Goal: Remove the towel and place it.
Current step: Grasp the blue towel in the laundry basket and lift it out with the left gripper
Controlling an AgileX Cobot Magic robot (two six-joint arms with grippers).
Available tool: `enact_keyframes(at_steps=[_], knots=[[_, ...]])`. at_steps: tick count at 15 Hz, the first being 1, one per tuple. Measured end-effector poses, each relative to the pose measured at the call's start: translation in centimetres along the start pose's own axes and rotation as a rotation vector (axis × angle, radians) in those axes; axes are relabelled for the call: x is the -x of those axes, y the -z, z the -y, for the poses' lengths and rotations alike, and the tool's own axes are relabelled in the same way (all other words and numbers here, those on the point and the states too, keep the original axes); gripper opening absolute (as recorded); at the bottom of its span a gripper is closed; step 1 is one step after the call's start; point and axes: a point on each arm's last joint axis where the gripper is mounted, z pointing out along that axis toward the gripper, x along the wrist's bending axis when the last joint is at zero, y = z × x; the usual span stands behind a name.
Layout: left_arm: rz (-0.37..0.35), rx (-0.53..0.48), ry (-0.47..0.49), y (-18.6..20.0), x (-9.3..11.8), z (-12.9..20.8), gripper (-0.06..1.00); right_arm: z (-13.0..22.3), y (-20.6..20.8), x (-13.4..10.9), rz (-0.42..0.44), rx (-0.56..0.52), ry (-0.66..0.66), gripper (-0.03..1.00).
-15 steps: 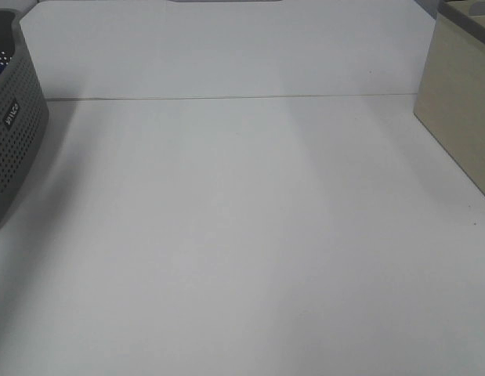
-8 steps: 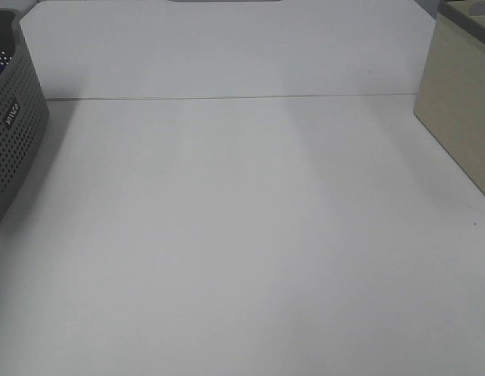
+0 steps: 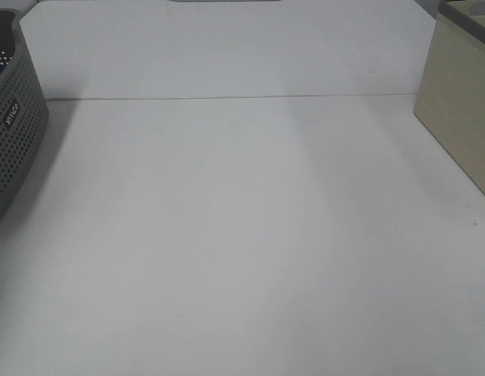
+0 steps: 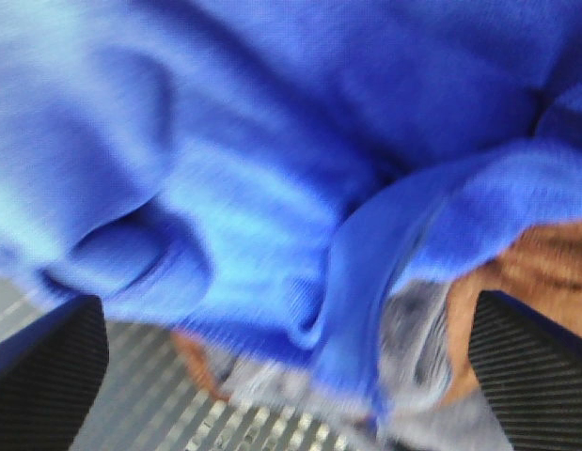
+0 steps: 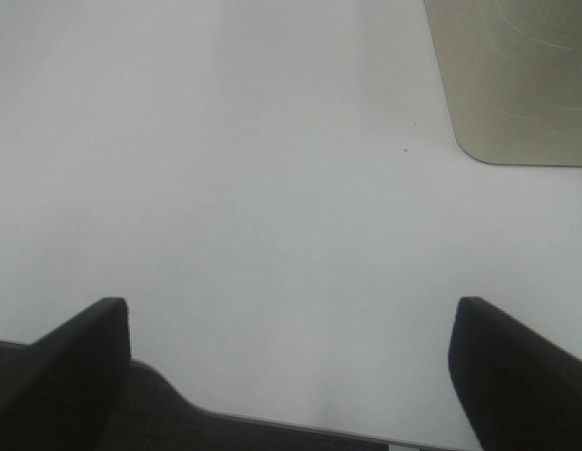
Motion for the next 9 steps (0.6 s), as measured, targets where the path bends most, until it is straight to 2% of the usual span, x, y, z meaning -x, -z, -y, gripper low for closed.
enact_keyframes(at_steps=[3,5,7,9], knots=[[0.03,-0.005,-0.013,-1.8,0.6,-0.3,0.97,0.0,0.0,0.0,0.0,0.0,0.0,0.89],[0.041,-0.008,-0.022,-2.3,0.8,-0.4,0.88,0.0,0.0,0.0,0.0,0.0,0.0,0.89],[0.04,-0.007,-0.027,-2.3,0.8,-0.4,0.69,0.0,0.0,0.0,0.0,0.0,0.0,0.89],[0.04,-0.007,-0.027,-2.3,0.8,-0.4,0.39,0.0,0.0,0.0,0.0,0.0,0.0,0.89]])
